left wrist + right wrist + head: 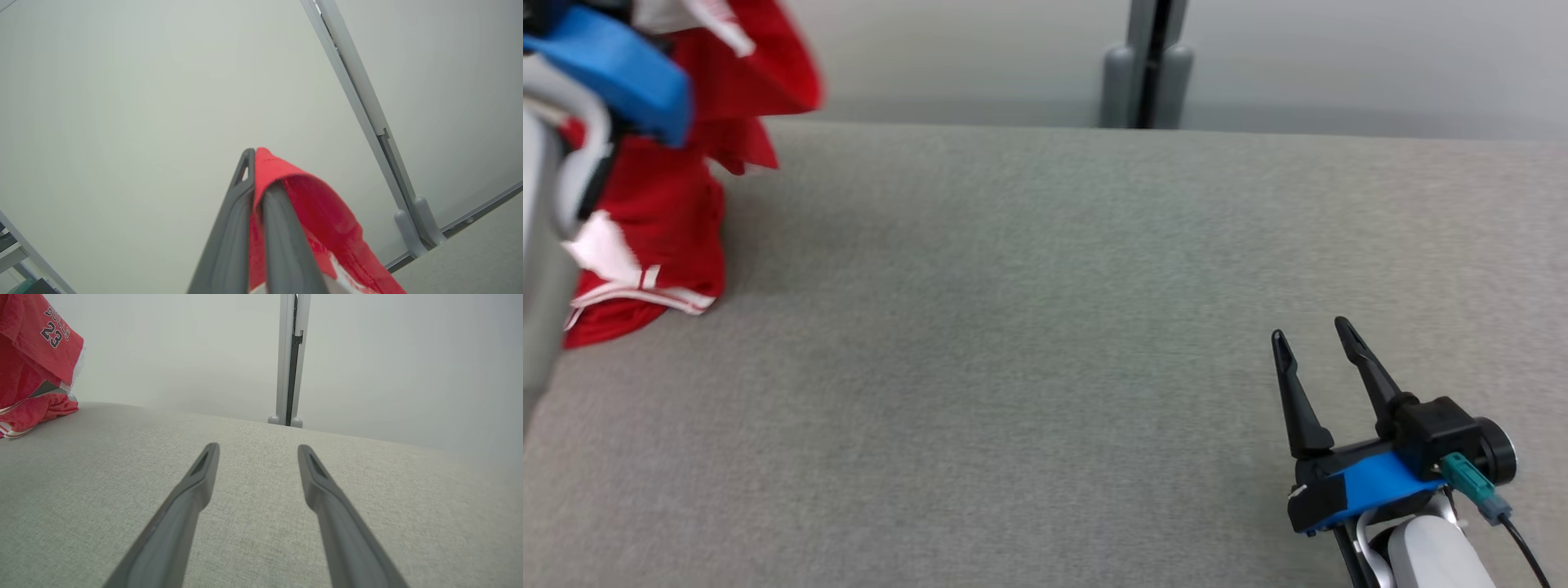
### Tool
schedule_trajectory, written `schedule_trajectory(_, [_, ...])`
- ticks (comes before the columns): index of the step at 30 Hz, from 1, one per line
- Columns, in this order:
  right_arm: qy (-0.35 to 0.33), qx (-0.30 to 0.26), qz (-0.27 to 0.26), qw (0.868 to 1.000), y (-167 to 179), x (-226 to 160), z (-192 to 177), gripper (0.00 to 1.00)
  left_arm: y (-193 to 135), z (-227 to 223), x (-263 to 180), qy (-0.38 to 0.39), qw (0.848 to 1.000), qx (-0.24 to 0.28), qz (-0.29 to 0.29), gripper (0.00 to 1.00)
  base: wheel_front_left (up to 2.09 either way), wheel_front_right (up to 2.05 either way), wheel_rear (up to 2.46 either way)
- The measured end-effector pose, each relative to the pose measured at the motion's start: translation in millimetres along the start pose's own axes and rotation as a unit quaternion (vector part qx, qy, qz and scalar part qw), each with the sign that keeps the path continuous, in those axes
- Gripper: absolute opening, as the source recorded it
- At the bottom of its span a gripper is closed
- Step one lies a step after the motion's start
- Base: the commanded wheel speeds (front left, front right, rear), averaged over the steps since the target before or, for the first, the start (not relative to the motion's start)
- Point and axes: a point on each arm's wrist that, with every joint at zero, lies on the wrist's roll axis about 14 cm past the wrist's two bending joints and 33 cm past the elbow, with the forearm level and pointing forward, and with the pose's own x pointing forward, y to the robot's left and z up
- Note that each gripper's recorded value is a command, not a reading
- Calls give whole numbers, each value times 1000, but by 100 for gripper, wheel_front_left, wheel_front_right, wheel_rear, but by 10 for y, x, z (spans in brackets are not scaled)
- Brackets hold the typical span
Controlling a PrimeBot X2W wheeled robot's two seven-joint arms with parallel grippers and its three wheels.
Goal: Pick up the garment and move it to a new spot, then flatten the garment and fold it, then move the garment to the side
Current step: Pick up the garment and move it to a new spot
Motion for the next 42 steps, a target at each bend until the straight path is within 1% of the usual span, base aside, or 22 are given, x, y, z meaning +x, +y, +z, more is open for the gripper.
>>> schedule_trajectory(3, [-10,1,-27,1000,-167,-129,95,100,-410,568,158,-64,996,-27,-50,0,0,0,0])
schedule_trajectory(7, [-16,1,-68,998,-421,-296,154,100,-983,1218,269,-144,978,-95,-117,0,0,0,0])
schedule_trajectory(9, [-16,1,-86,996,-535,-357,158,100,-1187,1391,287,-166,968,-125,-142,0,0,0,0])
schedule_trajectory(11, [-12,0,-101,995,-631,-398,134,100,-1371,1346,306,-163,962,-155,-157,0,0,0,0])
schedule_trajectory(14, [-6,0,-121,993,-765,-431,90,100,-1744,772,272,-93,959,-205,-174,0,0,0,0])
schedule_trajectory(17, [-1,-2,-136,991,-877,-435,52,100,-2095,69,164,-7,947,-273,-170,0,0,0,0])
schedule_trajectory(19, [5,-3,-145,989,-939,-445,9,100,-2290,-466,10,61,939,-299,-159,0,0,0,0])
schedule_trajectory(21, [9,-5,-152,988,-993,-440,-17,100,-2451,-990,-213,129,931,-310,-147,0,0,0,0])
schedule_trajectory(23, [13,-6,-156,988,-1029,-429,-44,100,-2541,-1366,-401,179,920,-325,-130,0,0,0,0])
schedule_trajectory(25, [17,-7,-160,987,-1055,-433,-78,100,-2590,-1632,-554,215,916,-318,-121,0,0,0,0])
schedule_trajectory(27, [20,-7,-161,987,-1067,-425,-100,100,-2622,-1809,-678,238,916,-296,-126,0,0,0,0])
schedule_trajectory(28, [21,-7,-161,987,-1068,-415,-108,100,-2623,-1859,-709,244,915,-296,-122,0,0,0,0])
schedule_trajectory(30, [22,-6,-159,987,-1054,-396,-121,100,-2620,-1899,-741,249,914,-301,-113,47,0,0,0])
schedule_trajectory(31, [23,-6,-157,987,-1045,-388,-125,100,-2617,-1916,-759,251,914,-300,-111,88,0,0,0])
schedule_trajectory(32, [23,-6,-156,987,-1037,-381,-129,100,-2601,-1923,-771,251,914,-299,-108,100,0,0,0])
schedule_trajectory(35, [21,-8,-151,988,-1007,-368,-110,100,-2499,-1873,-737,240,918,-301,-94,100,0,0,0])
schedule_trajectory(39, [15,-11,-143,990,-956,-358,-65,100,-2323,-1577,-577,186,932,-300,-82,100,0,0,0])
schedule_trajectory(42, [7,-14,-136,991,-906,-343,-4,100,-2214,-1445,-630,163,936,-305,-67,100,0,0,0])
